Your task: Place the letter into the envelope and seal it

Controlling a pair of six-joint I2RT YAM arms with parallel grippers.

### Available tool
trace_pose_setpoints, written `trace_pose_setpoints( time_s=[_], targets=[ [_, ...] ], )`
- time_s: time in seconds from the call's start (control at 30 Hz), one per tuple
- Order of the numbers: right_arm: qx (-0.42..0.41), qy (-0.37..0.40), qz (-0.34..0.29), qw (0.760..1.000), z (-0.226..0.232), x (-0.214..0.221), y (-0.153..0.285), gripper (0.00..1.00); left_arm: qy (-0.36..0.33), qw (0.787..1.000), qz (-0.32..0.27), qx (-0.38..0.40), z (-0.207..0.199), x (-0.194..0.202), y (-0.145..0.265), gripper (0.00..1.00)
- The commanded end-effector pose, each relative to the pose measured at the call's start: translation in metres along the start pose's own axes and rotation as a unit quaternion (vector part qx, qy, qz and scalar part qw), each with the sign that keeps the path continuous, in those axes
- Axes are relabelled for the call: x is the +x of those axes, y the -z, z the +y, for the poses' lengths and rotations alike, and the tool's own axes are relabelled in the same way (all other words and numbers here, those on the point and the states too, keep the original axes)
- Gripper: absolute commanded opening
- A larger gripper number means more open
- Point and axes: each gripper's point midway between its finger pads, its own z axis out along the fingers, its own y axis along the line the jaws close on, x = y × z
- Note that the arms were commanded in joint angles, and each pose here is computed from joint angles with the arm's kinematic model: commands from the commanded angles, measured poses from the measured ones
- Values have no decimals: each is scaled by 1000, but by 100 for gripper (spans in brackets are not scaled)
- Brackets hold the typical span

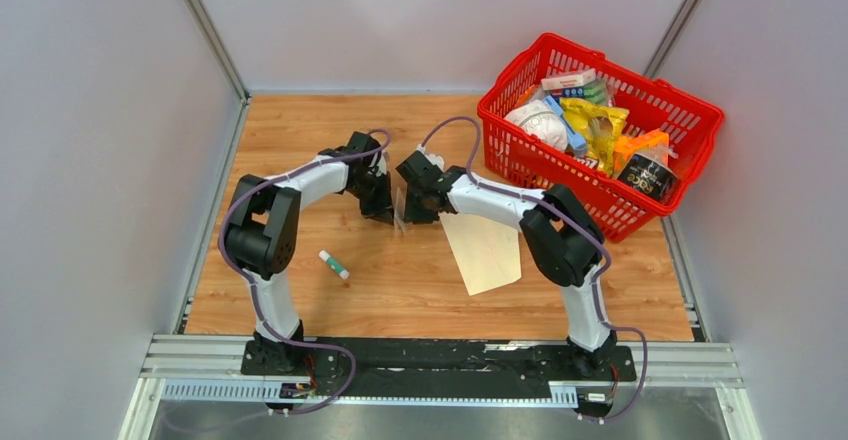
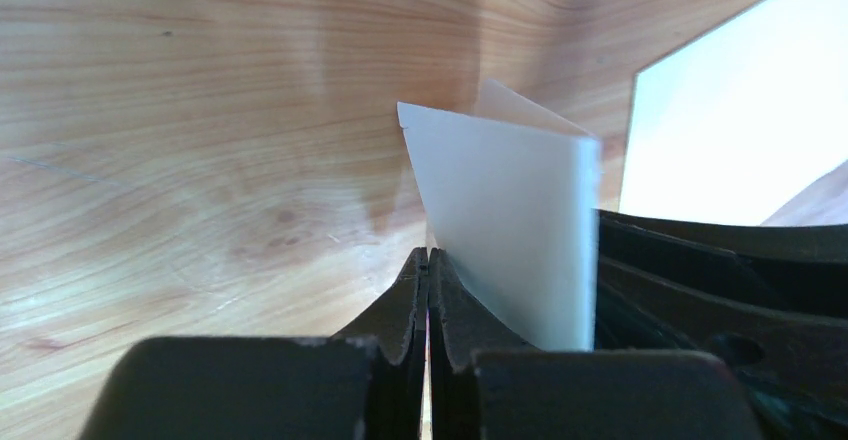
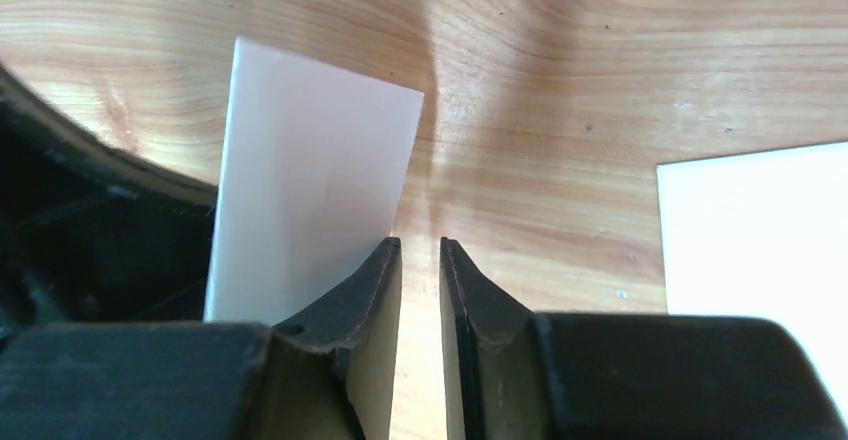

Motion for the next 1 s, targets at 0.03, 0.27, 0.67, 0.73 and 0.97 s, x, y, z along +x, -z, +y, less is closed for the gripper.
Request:
trace_pose_setpoints(
  time_s=[0.03,0.27,0.67,0.73,0.97],
  targets=[
    [-18,19,-31,999,10,-15,28,24,-14,998,-34,57,-35,-17,25,0],
    [-19,41,-4,999,5,0,4,28,-24,998,-3,50,-24,-11,4,0],
    [23,95,4,995,-13,7,-8,36,-23,1000,4,12,2,2,-4,7],
    [25,93,2,995,-14,6,-8,36,-21,1000,-7,-1,8,0,1,8],
    [24,92,-5,995,-7,-2,-5,36,-26,999,-37,-16,14,-11,22,12]
  ],
)
